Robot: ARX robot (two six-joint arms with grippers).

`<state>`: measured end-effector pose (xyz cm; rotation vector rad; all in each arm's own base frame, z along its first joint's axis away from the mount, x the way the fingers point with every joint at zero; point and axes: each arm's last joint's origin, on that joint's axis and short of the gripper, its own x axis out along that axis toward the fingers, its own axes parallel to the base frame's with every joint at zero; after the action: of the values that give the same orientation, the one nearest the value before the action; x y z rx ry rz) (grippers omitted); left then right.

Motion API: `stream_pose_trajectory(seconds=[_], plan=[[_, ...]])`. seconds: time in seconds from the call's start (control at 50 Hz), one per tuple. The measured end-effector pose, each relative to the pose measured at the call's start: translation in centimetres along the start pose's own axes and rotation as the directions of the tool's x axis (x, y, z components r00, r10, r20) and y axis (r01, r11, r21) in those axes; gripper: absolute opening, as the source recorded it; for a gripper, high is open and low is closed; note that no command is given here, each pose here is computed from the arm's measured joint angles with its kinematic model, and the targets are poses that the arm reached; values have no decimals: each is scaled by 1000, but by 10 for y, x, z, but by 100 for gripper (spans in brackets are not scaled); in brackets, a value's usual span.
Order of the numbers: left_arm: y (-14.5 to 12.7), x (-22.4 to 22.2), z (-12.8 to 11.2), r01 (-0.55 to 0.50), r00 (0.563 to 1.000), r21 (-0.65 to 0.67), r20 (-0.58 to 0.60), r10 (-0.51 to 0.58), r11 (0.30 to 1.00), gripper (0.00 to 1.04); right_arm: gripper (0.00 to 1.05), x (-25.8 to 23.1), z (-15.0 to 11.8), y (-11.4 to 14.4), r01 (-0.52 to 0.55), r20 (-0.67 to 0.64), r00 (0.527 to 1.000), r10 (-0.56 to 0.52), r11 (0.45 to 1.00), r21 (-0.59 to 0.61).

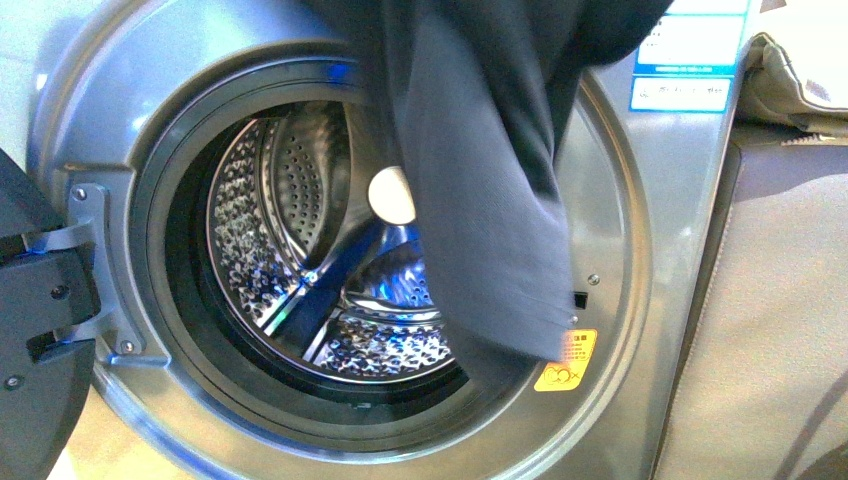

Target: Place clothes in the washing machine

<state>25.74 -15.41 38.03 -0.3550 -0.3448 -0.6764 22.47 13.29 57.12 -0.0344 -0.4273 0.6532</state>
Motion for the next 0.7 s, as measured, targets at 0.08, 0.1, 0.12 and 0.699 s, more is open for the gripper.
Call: stream_pose_trajectory(seconds=[0.08,0.1,0.12,0.699], plan=[[3,-13,-12,5,999,9,-45,-4,1000,7,97,0,0,0,0,0,1000,0,1000,0],[4,-18,-19,8,998,11,-69,-7,1000,7,97,0,0,0,0,0,1000,0,1000,0],[5,-22,-23,8,996,13,-84,-6,1000,7,97,0,0,0,0,0,1000,0,1000,0],[75,-64,-89,-187,887,178,-392,244,966,7,97,0,0,0,0,1,1000,0,1000,0]])
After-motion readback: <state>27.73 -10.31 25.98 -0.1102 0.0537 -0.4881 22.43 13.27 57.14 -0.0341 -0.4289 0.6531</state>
